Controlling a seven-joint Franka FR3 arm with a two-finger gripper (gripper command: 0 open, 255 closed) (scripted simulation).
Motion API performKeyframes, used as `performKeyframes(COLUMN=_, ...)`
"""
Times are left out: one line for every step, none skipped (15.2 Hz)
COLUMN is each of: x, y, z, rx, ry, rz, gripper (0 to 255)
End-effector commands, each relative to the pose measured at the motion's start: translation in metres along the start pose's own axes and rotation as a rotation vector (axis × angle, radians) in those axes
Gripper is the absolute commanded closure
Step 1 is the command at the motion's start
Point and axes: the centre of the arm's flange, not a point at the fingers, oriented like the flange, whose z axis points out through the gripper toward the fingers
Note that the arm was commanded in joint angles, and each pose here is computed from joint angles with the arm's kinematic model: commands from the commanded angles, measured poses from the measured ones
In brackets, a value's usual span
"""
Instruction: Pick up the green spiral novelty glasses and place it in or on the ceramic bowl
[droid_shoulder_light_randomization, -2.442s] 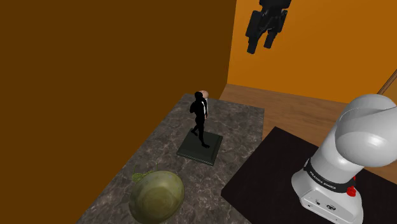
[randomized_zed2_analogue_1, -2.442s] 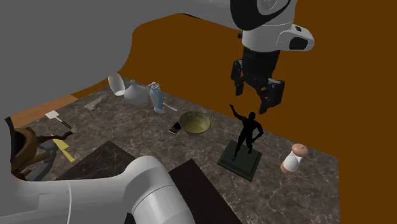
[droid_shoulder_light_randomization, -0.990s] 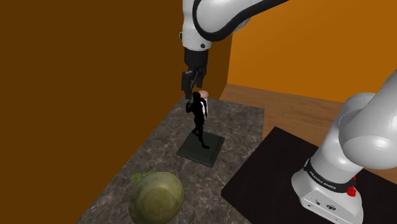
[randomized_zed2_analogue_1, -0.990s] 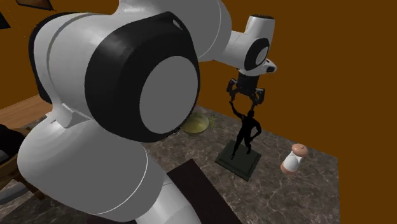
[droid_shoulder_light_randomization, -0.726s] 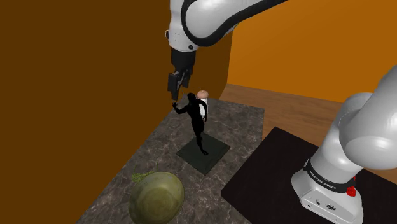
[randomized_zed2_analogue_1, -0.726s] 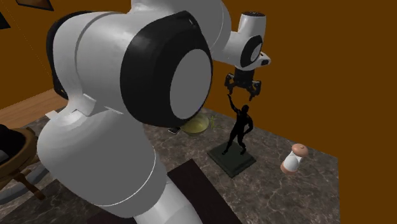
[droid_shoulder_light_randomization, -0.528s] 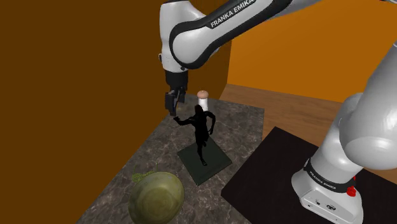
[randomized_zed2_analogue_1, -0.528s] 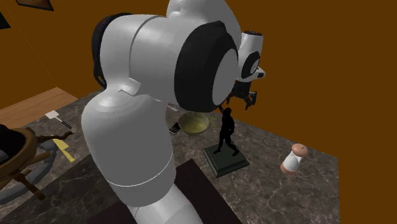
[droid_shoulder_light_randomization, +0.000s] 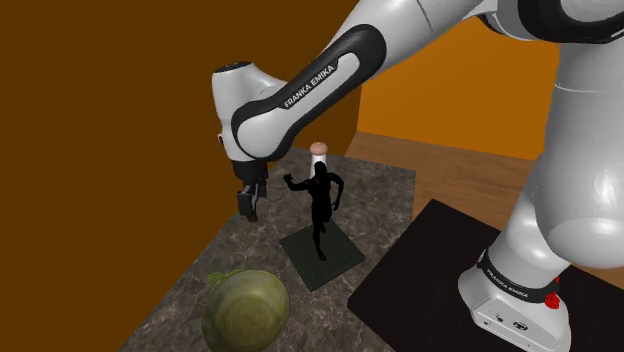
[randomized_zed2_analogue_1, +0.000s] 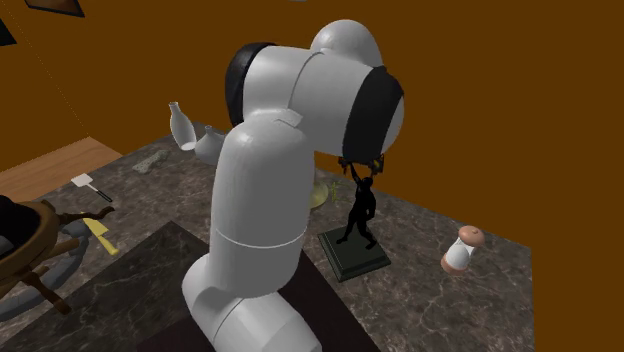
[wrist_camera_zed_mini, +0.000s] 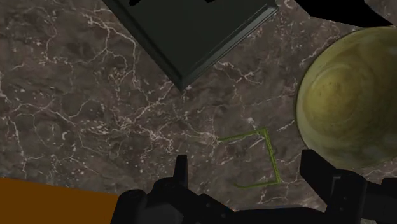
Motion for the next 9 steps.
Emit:
performKeyframes(x=0.018, y=-0.012, z=0.021, rx=0.002, ry=-0.006, rz=-0.043, gripper=0)
performKeyframes(x=0.026, y=-0.018, z=0.031, rx=0.004, ry=-0.01, rz=-0.065, gripper=0)
performKeyframes(x=0.033, y=-0.024, z=0.04, rx=0.005, ry=-0.013, rz=-0.086, gripper=0)
performKeyframes(x=0.041, y=-0.03, z=0.049, rx=0.006, ry=-0.017, rz=-0.107, gripper=0)
performKeyframes(x=0.048, y=-0.036, z=0.059, rx=0.007, ry=-0.02, rz=-0.128, gripper=0)
performKeyframes(x=0.055, y=-0.042, z=0.068, rx=0.008, ry=-0.024, rz=-0.15, gripper=0)
performKeyframes(x=0.062, y=-0.049, z=0.078, rx=0.009, ry=-0.027, rz=-0.171, gripper=0)
performKeyframes(x=0.069, y=-0.055, z=0.087, rx=0.01, ry=-0.03, rz=-0.192, gripper=0)
performKeyframes(x=0.075, y=-0.062, z=0.097, rx=0.011, ry=-0.034, rz=-0.214, gripper=0)
